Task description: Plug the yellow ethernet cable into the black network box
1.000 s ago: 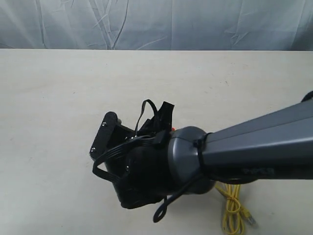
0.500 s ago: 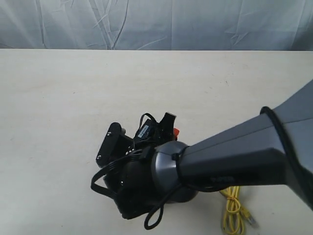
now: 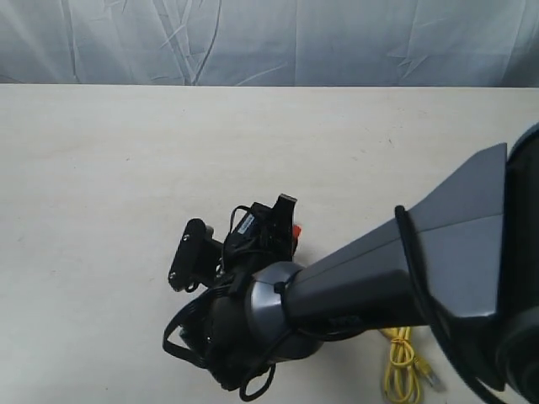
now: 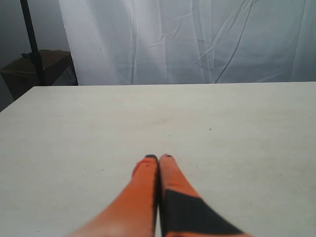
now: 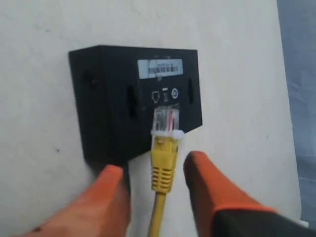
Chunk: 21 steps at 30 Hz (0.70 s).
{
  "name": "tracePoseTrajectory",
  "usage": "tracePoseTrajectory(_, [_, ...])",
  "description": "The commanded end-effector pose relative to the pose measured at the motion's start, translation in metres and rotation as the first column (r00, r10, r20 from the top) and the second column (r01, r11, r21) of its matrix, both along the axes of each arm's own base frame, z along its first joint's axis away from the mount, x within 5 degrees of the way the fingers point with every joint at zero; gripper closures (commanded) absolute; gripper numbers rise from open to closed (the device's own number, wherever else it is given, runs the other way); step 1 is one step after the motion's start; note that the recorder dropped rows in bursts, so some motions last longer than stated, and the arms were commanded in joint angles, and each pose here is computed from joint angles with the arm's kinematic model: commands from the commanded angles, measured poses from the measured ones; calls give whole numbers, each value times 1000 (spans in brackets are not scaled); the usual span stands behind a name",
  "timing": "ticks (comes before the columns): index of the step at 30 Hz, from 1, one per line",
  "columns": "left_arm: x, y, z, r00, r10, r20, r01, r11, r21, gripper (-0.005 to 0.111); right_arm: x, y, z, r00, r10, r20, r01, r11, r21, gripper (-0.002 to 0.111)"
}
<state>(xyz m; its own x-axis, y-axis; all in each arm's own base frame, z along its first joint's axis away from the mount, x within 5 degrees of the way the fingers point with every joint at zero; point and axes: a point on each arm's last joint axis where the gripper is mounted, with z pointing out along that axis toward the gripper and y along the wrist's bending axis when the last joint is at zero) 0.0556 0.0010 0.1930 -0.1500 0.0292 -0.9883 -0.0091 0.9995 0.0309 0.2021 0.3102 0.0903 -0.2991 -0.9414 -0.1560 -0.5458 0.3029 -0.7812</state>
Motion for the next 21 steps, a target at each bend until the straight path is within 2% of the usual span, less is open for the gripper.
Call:
tracePoseTrajectory(1, [0,-1,-2,1000,-10,-2,10,1000,0,107,2,-3,2,999,-24,40,25,999,-19,105])
tracePoseTrajectory(6, [0,-1,-2,1000,-10,-2,10,1000,0,107,0,-5,19,999,-46,29,46,999,-7,109])
tracePoseTrajectory(11, [0,-1,-2,1000,-10,-2,10,1000,0,107,-2,-4,47,991,43,-123,-31,994,100,109])
tracePoseTrajectory(13, [0,-1,-2,1000,-10,-2,10,1000,0,107,4,-10,61,981,49,-186,-18,986,165,109])
tracePoseTrajectory(18, [0,-1,-2,1000,-10,-2,10,1000,0,107,26,-33,85,930,111,-350,-13,963,271,109])
tracePoseTrajectory(21, [0,-1,-2,1000,-10,-2,10,1000,0,107,37,-54,90,878,169,-448,-38,957,287,109])
